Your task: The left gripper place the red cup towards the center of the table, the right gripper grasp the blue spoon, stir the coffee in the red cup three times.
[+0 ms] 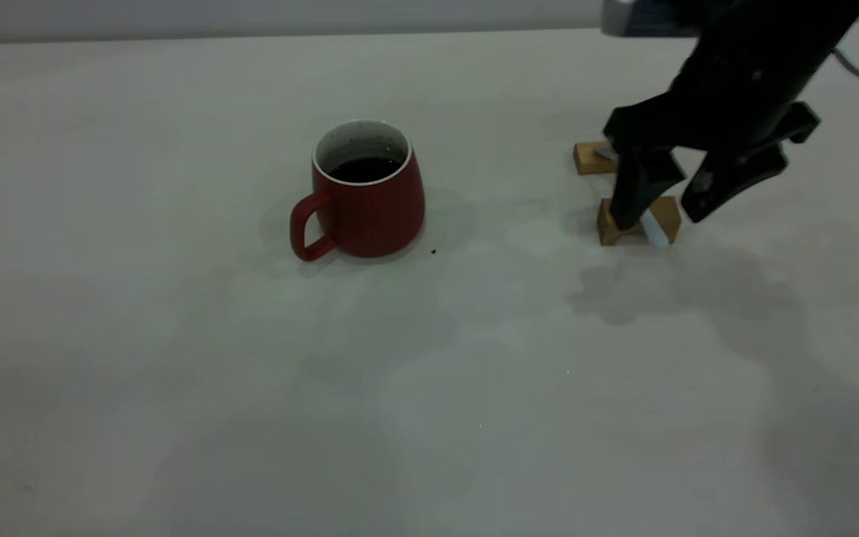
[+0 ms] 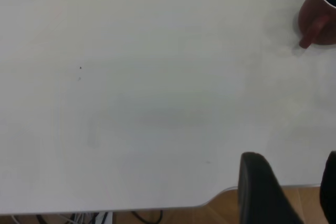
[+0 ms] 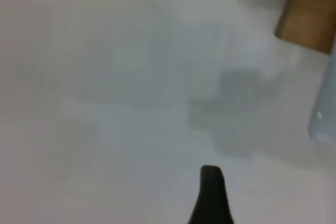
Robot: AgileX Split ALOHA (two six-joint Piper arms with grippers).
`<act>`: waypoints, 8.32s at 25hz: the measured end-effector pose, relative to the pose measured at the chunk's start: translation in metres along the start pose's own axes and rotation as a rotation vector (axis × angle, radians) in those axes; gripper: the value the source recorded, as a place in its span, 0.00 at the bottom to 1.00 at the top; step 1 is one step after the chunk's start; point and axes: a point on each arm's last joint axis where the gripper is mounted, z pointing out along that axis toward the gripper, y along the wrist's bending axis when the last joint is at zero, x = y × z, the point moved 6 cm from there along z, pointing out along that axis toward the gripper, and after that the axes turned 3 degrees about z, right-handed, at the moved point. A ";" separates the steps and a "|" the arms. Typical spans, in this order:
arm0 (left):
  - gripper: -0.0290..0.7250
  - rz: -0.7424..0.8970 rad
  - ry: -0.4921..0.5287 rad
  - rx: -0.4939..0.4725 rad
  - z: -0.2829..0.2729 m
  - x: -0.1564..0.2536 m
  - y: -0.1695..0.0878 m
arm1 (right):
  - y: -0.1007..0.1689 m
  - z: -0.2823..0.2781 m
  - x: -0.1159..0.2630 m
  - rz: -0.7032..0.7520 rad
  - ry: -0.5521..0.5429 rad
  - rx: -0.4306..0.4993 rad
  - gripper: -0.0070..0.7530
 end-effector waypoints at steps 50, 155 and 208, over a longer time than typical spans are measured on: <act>0.51 0.000 0.000 0.000 0.000 0.000 0.000 | 0.002 -0.038 -0.047 0.059 0.011 0.075 0.19; 0.51 0.000 0.000 0.000 0.000 0.000 0.000 | 0.137 0.033 -0.098 1.772 0.469 -0.863 0.19; 0.51 0.000 0.000 0.000 0.000 0.000 0.000 | 0.126 -0.247 -0.049 0.321 -0.037 -0.547 0.32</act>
